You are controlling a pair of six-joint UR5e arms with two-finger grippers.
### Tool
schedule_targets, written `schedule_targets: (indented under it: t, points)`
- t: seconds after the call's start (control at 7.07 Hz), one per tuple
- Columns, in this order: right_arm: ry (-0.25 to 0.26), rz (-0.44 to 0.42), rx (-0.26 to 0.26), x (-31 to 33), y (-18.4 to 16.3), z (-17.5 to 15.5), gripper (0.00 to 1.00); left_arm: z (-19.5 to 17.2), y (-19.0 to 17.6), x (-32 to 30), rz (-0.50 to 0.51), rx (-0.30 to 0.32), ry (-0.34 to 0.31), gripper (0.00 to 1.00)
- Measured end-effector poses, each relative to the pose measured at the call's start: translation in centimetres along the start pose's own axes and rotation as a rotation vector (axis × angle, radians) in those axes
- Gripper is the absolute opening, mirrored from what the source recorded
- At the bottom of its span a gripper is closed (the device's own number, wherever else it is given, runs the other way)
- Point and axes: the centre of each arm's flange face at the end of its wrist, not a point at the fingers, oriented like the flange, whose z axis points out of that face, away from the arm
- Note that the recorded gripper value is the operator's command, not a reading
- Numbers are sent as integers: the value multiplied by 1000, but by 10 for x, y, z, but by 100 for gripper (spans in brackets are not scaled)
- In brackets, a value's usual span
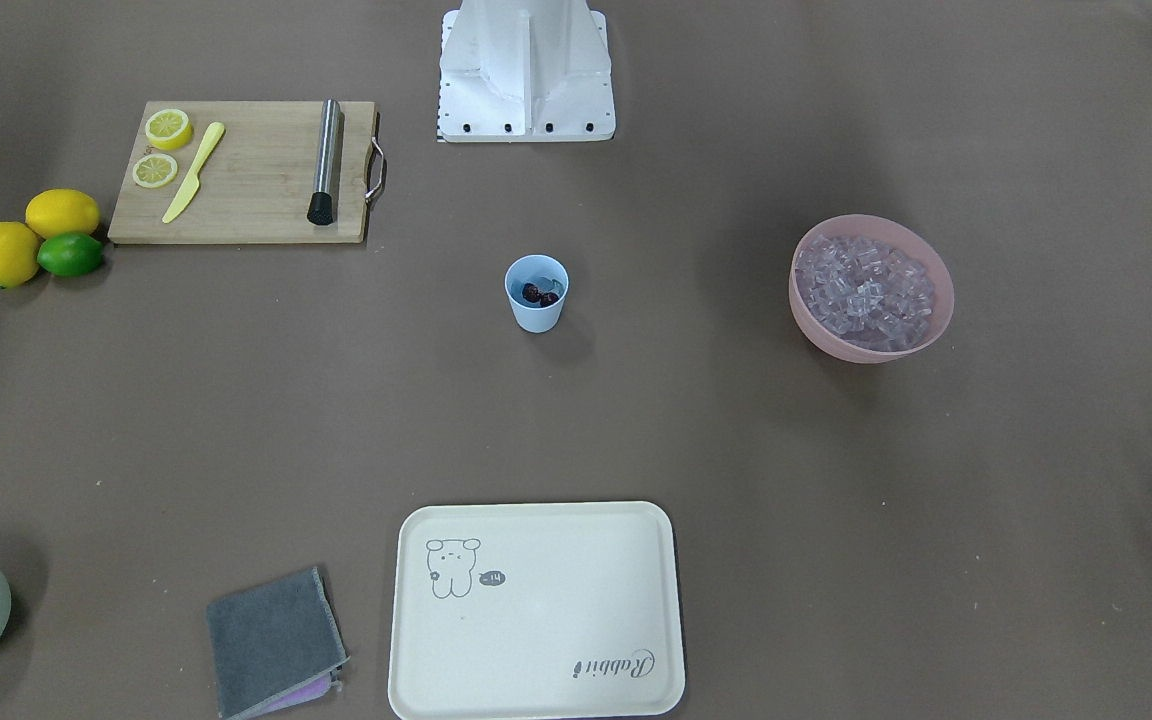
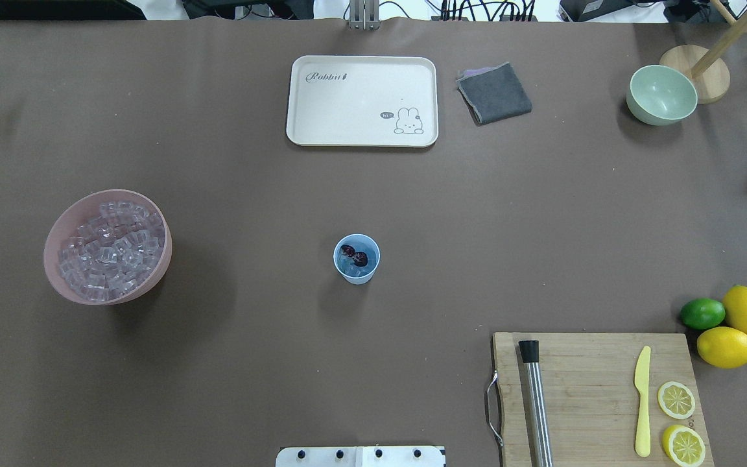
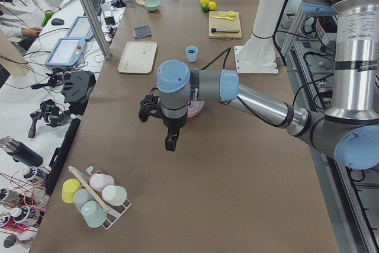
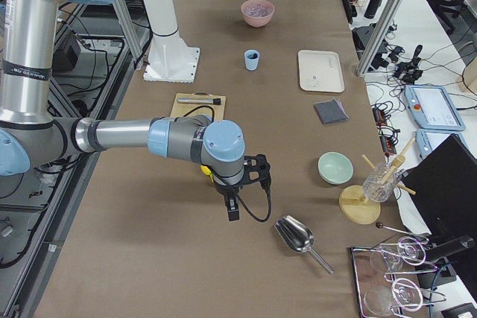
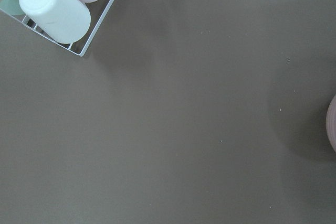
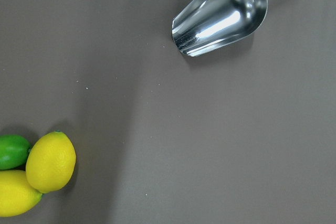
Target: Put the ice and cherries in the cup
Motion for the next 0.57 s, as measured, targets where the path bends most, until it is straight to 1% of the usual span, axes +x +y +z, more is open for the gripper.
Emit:
schedule_targets:
  t: [0.57]
  points:
    - [-10, 7, -7, 2, 4, 6, 100, -3, -3, 3, 12, 10, -2, 98]
